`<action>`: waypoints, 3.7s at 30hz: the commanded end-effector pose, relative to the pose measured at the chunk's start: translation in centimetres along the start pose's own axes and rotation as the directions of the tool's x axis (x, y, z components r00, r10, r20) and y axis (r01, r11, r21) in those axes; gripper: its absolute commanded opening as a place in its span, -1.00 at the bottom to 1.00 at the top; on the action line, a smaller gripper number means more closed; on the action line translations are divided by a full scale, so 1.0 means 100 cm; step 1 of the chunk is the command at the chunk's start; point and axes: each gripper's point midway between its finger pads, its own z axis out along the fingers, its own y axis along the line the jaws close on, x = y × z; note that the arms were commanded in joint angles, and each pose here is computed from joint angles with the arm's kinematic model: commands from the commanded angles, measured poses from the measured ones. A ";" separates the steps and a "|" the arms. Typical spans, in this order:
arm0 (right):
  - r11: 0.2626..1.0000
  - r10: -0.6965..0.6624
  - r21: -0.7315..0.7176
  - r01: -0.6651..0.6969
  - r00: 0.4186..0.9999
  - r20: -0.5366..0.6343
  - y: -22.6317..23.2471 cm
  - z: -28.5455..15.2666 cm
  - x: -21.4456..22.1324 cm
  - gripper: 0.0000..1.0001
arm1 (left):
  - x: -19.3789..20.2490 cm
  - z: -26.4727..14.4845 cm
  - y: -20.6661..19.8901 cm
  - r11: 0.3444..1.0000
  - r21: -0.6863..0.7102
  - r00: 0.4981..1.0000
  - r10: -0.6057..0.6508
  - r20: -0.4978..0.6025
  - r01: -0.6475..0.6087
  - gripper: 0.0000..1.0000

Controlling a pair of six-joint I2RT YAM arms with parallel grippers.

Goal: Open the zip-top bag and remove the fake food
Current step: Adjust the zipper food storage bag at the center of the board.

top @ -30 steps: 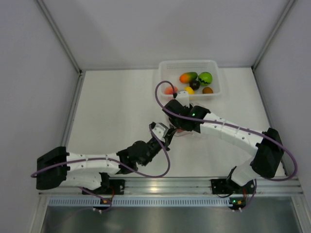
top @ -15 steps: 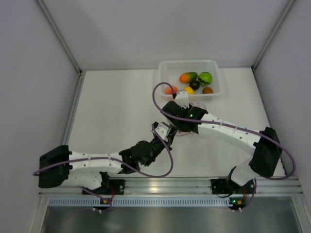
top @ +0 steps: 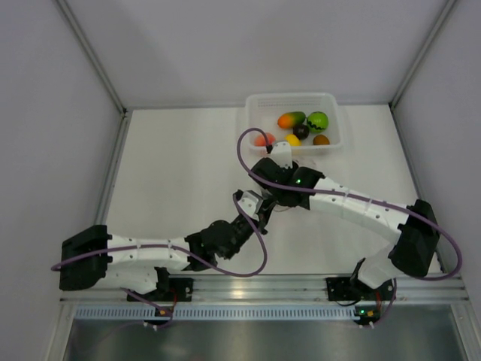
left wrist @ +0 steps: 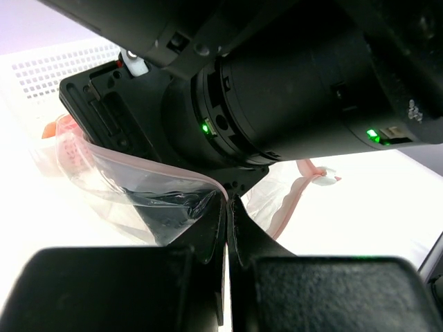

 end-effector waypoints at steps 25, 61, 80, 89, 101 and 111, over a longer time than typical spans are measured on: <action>0.996 0.021 -0.084 -0.013 0.996 0.092 -0.008 -0.043 -0.018 -1.00 | 0.021 0.005 0.025 0.988 -0.151 0.999 0.020 -0.026 -0.024 -1.00; 0.995 -0.002 -0.101 0.008 0.998 0.057 -0.003 -0.023 -0.013 -1.00 | 0.006 -0.003 0.017 0.994 -0.090 0.998 -0.062 0.014 0.063 -1.00; 0.996 -0.085 0.030 0.084 0.996 0.040 0.004 -0.018 -0.003 -1.00 | -0.013 -0.011 0.003 0.993 -0.057 0.994 -0.099 0.048 0.101 -1.00; 0.994 -0.005 0.108 0.003 1.000 0.017 -0.017 0.003 0.001 -1.00 | -0.016 -0.020 0.000 0.988 -0.066 0.989 -0.135 0.058 0.139 -1.00; 0.996 -0.043 0.080 0.045 0.999 -0.025 -0.006 0.011 0.007 -1.00 | -0.027 -0.020 0.009 0.989 -0.114 0.993 -0.090 0.079 0.099 -1.00; 0.993 -0.121 0.002 0.122 0.990 -0.075 0.021 0.011 0.022 -1.00 | -0.018 -0.020 0.025 0.974 -0.217 0.998 -0.051 0.041 0.059 -1.00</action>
